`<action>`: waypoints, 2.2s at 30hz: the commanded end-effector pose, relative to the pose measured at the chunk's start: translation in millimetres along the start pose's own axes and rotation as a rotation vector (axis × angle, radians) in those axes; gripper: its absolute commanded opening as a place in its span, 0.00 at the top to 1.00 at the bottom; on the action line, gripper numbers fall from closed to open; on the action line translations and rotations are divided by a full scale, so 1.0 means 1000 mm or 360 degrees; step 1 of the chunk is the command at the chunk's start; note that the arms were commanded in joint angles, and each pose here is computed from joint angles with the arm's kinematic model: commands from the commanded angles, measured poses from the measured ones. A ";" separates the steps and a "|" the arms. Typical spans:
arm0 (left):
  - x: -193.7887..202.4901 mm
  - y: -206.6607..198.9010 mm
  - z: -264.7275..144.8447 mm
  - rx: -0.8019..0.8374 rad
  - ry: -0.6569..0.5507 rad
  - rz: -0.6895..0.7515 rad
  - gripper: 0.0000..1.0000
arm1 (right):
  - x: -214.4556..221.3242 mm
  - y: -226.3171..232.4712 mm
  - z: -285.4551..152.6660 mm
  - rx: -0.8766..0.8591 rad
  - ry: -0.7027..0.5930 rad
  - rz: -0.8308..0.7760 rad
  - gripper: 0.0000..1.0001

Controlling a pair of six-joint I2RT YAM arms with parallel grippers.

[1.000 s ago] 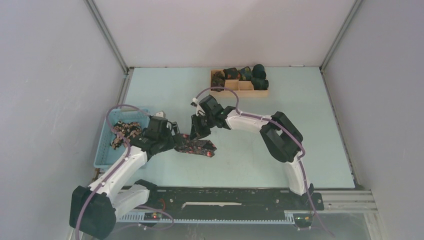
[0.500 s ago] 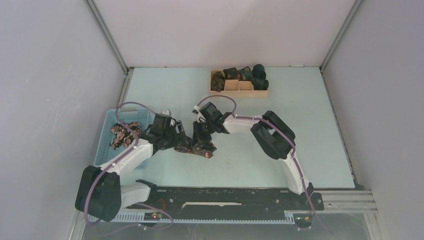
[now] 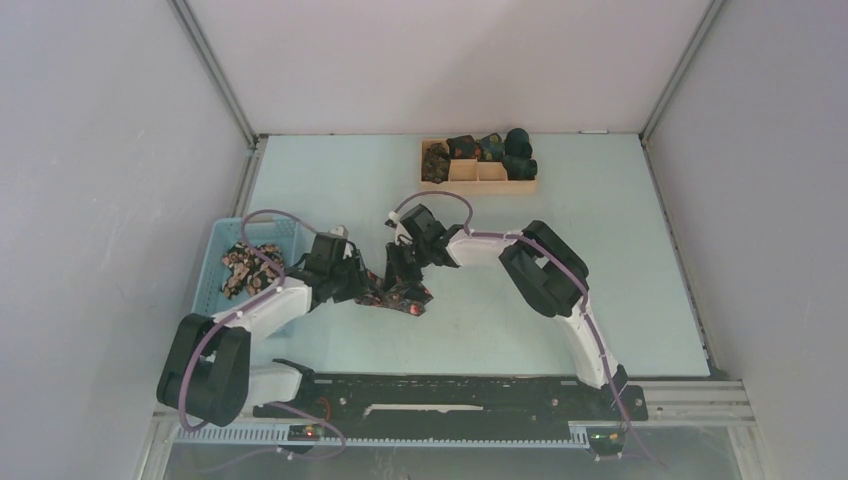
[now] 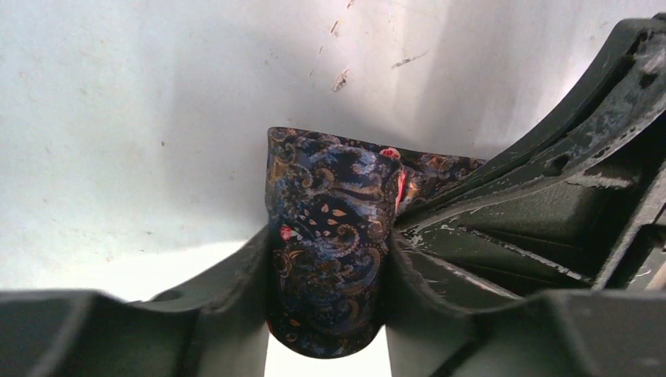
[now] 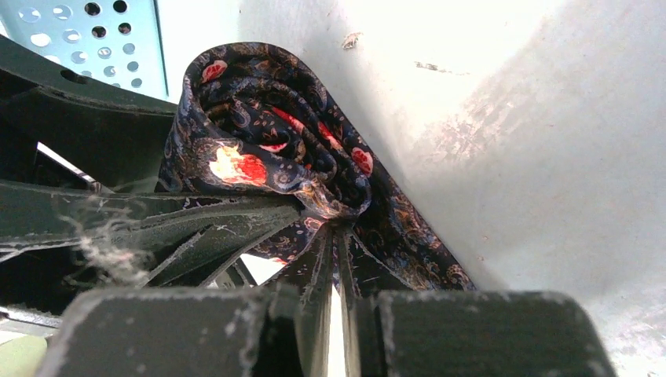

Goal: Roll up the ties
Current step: Roll the tie at the center of the board.

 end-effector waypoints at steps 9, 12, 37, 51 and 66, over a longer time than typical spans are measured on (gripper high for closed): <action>-0.001 0.001 -0.002 -0.0123 -0.0006 0.0090 0.79 | -0.010 0.001 -0.045 0.0001 -0.0132 -0.0075 0.91; -0.001 0.002 -0.005 -0.0213 -0.0002 0.0146 0.83 | -0.019 -0.001 -0.072 0.0029 -0.0213 -0.0081 0.91; -0.005 -0.010 -0.019 -0.0861 -0.0007 0.0604 0.90 | -0.036 -0.032 -0.157 0.0161 -0.0452 -0.0013 0.91; -0.001 -0.026 -0.019 -0.1094 -0.0041 0.0826 0.93 | -0.036 -0.034 -0.166 0.0196 -0.0470 -0.0009 0.92; 0.006 -0.055 -0.012 -0.1170 -0.0066 0.1002 0.93 | -0.036 -0.036 -0.173 0.0205 -0.0491 0.0006 0.93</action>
Point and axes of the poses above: each gripper's point midway between its finger pads, its own z axis out along the fingers, its own y axis along the line the jaws close on, x = y × z, the point moved 5 cm from there along -z, back along the fingers, and after that the axes turned 14 degrees about z, right-handed, at the moved point
